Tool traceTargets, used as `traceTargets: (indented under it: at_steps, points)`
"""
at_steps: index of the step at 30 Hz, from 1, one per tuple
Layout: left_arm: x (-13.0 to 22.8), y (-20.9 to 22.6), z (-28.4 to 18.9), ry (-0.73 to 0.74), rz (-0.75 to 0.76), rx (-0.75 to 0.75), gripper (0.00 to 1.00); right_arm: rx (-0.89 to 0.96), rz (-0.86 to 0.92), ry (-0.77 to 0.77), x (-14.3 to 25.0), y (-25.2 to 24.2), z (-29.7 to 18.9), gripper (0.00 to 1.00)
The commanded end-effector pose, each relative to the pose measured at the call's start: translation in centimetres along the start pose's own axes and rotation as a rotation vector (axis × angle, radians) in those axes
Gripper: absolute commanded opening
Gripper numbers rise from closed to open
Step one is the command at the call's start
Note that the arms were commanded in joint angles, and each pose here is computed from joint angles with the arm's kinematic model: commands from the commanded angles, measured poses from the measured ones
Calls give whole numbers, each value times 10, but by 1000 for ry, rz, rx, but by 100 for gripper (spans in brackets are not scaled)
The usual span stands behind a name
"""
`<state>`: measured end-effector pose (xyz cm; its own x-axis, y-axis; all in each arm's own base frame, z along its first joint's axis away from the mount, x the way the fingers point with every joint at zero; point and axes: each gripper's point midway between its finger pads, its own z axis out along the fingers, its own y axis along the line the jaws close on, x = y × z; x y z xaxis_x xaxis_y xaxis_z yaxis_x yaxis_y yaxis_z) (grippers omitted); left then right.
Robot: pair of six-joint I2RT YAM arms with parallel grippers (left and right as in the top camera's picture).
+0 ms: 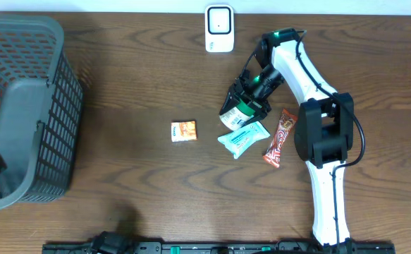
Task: Scan the item barcode
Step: 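Carry the jar to the white scanner and hold its label facing it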
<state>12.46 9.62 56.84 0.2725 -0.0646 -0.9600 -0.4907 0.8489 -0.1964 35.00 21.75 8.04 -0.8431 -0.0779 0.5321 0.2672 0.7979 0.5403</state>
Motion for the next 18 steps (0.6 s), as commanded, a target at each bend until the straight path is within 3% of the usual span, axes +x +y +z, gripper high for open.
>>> traceTargets:
  at_steps: [1,7,13,18]
  points:
    - [-5,11,-8,-20,-43,-11,98,11,-69,-72,-13,5,-12,45]
    - [-6,12,-9,-22,-45,-11,98,173,-186,-275,-40,11,-46,40]
    - [-4,12,-9,-16,-38,-11,98,434,-282,-651,-91,27,-100,43]
    - [-2,12,-9,-10,-30,-11,98,484,-379,-829,-122,57,-108,43]
